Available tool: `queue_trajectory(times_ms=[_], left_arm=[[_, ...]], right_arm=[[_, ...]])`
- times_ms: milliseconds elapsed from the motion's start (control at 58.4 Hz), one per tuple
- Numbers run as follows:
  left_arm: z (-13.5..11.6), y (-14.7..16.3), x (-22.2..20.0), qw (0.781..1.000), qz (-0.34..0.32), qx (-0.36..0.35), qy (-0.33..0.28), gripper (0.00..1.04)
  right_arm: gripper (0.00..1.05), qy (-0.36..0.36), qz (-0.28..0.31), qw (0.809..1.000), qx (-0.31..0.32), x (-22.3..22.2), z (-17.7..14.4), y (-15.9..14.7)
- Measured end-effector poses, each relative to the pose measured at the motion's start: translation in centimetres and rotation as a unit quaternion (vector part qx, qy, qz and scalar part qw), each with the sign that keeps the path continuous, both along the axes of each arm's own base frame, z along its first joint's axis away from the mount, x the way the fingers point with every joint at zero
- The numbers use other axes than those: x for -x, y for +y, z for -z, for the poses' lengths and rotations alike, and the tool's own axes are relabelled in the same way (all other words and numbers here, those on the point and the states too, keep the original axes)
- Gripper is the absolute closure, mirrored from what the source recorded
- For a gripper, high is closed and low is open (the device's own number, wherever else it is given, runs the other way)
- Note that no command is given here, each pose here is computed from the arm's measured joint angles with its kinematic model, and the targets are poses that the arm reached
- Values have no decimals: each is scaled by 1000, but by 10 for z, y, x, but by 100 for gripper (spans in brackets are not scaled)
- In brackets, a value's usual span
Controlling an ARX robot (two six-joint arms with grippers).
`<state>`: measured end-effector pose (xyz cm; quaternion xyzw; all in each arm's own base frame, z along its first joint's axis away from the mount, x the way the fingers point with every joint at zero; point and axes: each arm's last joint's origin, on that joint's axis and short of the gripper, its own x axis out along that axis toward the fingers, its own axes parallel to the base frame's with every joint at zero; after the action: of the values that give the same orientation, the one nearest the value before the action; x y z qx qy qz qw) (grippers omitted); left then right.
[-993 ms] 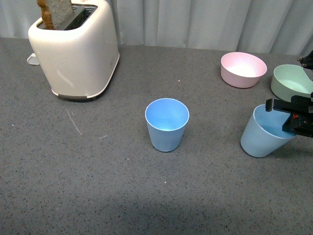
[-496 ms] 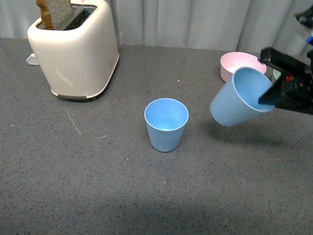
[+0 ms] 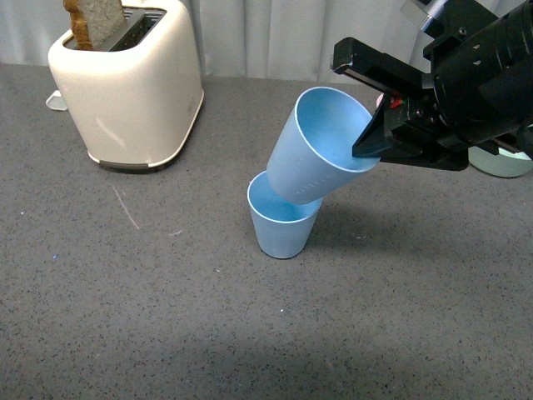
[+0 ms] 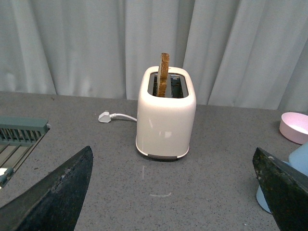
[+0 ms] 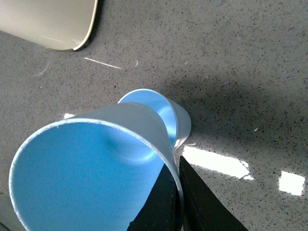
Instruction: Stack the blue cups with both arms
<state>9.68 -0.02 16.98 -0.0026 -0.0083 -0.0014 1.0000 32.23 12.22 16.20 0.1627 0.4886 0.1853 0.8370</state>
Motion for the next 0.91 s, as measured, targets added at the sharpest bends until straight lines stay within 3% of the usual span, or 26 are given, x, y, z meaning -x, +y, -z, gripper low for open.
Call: queue_trajectory(times_ms=[394,719,907], left_arm=[[0,0,0,1000,0,0,0,7],[0,0,0,1000,0,0,0,7],[0,0,0,1000,0,0,0,7]], right_arm=[[104,-9,-3,1000,1,-10,0,10],[52,-10,3,1000,-2,-12,0,7],[18,-96,22,995,26,-10,-7,-2]])
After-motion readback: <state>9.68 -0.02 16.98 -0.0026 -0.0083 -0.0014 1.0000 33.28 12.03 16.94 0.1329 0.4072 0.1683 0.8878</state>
